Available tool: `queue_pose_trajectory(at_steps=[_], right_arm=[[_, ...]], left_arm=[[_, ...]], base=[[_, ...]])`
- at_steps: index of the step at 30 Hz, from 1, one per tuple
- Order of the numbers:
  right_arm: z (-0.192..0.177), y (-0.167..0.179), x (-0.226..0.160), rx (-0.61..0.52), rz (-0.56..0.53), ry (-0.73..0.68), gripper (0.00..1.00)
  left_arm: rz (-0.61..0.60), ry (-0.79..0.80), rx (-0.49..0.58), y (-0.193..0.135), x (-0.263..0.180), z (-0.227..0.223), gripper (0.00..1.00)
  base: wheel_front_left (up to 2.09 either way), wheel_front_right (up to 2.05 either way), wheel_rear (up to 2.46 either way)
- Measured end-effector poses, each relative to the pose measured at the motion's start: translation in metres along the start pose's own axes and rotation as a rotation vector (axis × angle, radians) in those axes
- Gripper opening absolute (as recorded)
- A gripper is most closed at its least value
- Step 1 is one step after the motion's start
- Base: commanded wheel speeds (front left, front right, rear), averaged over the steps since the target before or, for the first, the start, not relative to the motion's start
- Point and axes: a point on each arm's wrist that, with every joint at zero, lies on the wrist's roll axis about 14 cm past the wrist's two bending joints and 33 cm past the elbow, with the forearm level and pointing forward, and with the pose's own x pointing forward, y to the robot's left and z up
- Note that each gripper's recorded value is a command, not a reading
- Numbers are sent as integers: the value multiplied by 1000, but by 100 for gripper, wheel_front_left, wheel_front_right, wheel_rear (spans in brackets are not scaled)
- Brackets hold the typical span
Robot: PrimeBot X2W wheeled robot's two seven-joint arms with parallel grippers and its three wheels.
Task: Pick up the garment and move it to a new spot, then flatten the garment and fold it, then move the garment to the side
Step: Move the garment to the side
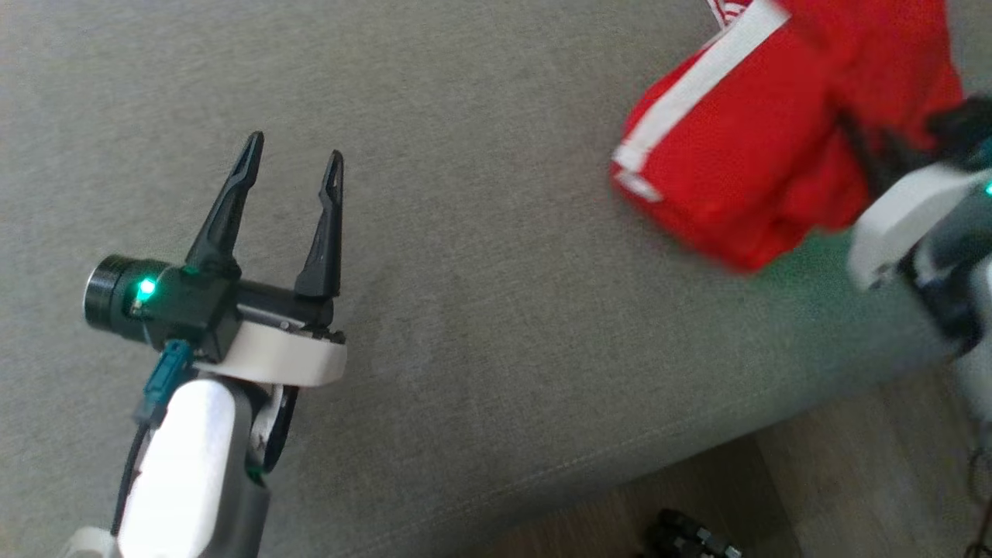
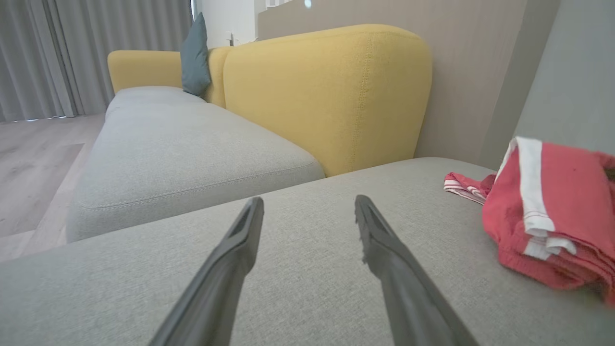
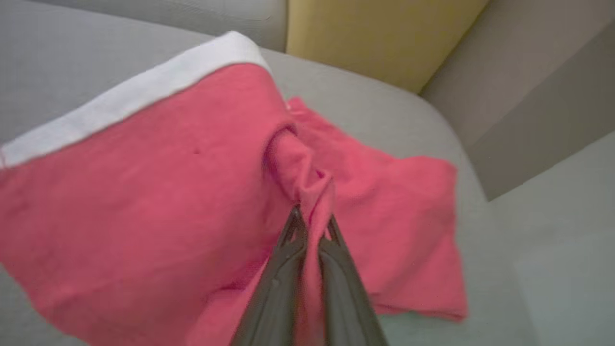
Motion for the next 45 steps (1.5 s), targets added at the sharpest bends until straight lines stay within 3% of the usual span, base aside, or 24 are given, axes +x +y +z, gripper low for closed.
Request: queue_pose_trajectory(at_steps=[7, 23, 24, 25, 31, 37, 45], right_arm=[[-2, -62, 3, 71, -153, 21, 0], [-35, -88, 24, 277, -284, 68, 0], [-40, -87, 26, 292, -288, 79, 34], [-44, -85, 28, 297, -289, 83, 100], [-43, -77, 33, 360, -305, 23, 100], [-26, -90, 7, 363, -371, -130, 100], [18, -22, -22, 355, -237, -366, 100]], left_arm=[[-34, 18, -15, -6, 7, -15, 100], [-69, 52, -35, -3, 19, -48, 100], [-78, 50, -39, -4, 21, -49, 100], [-80, 49, -39, -4, 22, -50, 100], [-90, 69, -40, -5, 19, -55, 100], [-83, 65, -25, -6, 13, -42, 100], [62, 70, -21, 18, -16, -18, 100]], base=[[0, 0, 0], [0, 0, 0], [0, 0, 0], [0, 0, 0], [0, 0, 0], [0, 0, 0], [0, 0, 0]])
